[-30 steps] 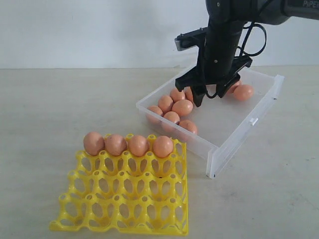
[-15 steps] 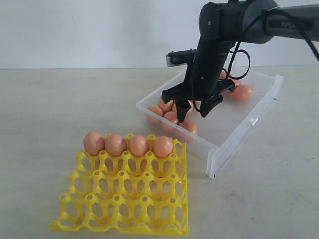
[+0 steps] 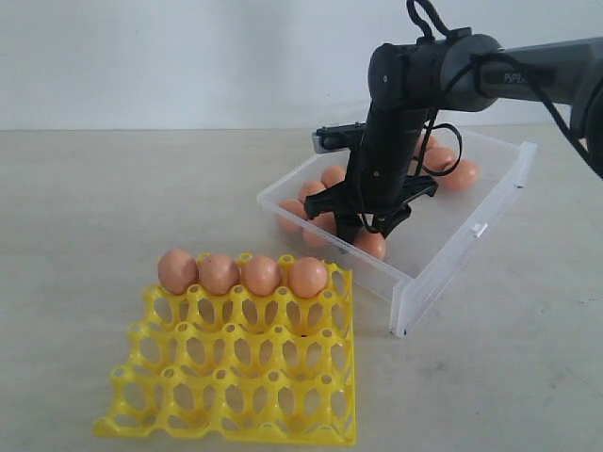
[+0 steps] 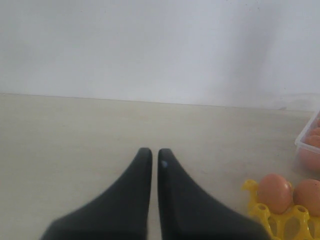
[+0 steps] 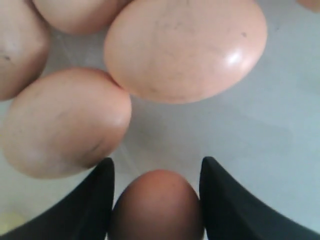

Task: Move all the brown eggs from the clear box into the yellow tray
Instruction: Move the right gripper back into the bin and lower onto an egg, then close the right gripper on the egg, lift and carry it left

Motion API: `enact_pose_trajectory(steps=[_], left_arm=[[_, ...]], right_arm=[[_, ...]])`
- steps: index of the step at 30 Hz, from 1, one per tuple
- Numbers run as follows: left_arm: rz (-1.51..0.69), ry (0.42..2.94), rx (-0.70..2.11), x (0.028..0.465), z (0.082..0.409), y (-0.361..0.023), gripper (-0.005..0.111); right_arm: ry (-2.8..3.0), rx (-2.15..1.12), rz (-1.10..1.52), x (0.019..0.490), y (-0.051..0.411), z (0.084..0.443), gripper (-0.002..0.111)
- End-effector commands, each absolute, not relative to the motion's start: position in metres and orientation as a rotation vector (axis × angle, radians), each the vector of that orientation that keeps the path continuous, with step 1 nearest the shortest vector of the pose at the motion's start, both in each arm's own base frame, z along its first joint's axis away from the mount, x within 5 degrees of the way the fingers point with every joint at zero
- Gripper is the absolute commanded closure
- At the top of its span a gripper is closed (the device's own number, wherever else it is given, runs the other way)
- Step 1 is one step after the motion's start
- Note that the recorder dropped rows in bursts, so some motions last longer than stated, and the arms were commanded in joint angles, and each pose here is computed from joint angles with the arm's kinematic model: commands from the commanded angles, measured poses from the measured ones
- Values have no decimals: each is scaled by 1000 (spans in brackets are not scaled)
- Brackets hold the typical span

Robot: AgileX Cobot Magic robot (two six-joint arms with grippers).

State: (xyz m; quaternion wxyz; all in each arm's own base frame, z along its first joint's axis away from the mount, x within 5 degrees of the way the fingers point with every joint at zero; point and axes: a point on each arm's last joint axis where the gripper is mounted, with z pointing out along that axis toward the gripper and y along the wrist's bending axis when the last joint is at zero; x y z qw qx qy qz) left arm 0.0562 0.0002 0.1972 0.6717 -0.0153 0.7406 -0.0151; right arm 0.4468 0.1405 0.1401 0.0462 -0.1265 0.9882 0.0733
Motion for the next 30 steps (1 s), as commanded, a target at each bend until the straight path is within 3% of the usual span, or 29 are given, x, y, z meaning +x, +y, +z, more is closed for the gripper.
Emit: enact_pose_trajectory(steps=[1, 9, 22, 30], left_arm=[[-30, 1662, -39, 56, 197, 0, 103], [-30, 1662, -39, 56, 197, 0, 103], [-30, 1662, -39, 56, 197, 0, 103], [-30, 1662, -39, 56, 197, 0, 103]], right_arm=[[3001, -401, 207, 448, 139, 142, 108], [2946, -465, 75, 450, 131, 159, 108], [2549, -123, 354, 432, 145, 291, 108], [2459, -119, 300, 408, 173, 311, 108]])
